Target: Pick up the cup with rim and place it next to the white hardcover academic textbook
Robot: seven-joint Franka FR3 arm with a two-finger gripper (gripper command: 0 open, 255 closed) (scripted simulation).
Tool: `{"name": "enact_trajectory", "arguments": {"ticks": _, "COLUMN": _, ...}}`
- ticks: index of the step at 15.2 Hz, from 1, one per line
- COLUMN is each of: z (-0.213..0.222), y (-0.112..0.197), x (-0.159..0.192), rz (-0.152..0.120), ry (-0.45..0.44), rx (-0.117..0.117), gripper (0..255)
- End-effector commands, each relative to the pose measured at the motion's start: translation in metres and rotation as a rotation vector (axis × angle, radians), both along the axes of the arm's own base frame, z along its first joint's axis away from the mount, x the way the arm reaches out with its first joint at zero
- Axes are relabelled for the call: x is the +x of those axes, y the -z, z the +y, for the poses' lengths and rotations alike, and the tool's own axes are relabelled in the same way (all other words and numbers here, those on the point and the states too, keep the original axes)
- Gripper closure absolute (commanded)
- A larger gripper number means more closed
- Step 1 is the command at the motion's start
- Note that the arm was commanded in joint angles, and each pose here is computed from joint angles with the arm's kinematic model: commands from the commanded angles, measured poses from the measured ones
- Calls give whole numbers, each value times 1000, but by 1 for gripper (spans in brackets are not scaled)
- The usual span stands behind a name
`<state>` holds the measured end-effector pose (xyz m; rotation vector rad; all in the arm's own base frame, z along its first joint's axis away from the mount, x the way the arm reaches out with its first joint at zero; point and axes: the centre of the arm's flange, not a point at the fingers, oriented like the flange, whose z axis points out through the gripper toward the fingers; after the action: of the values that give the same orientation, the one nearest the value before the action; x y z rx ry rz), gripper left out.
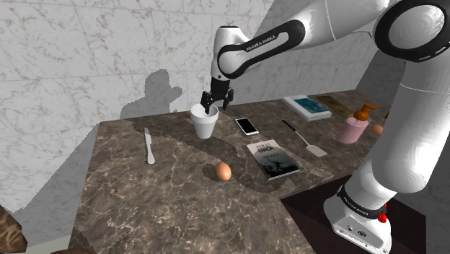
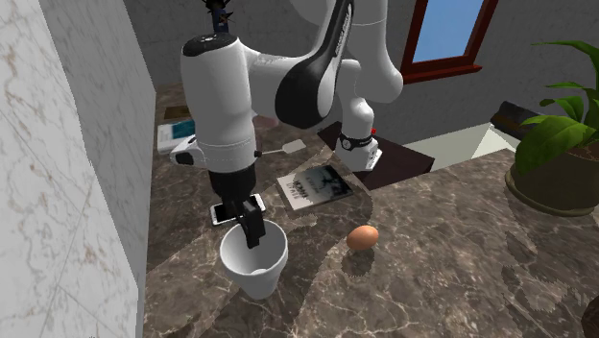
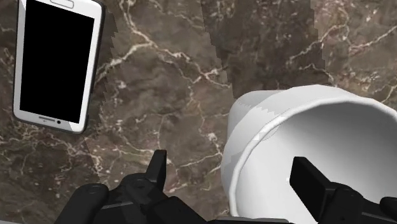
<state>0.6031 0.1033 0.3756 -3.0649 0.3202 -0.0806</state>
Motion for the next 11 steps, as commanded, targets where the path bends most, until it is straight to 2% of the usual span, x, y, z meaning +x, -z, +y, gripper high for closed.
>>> {"name": "enact_trajectory", "arguments": {"ticks": 1, "z": 1, "y": 9, "x": 0, "rz": 0, "ry": 0, "rx": 0, "gripper": 0}}
{"name": "enact_trajectory", "arguments": {"ticks": 8, "z": 1, "y": 9, "x": 0, "rz": 0, "ry": 0, "rx": 0, "gripper": 0}}
{"name": "enact_trajectory", "arguments": {"ticks": 9, "z": 1, "y": 9, "x": 0, "rz": 0, "ry": 0, "rx": 0, "gripper": 255}}
{"name": "enact_trajectory", "arguments": {"ticks": 11, "z": 1, "y": 9, "x": 0, "rz": 0, "ry": 0, "rx": 0, "gripper": 255}}
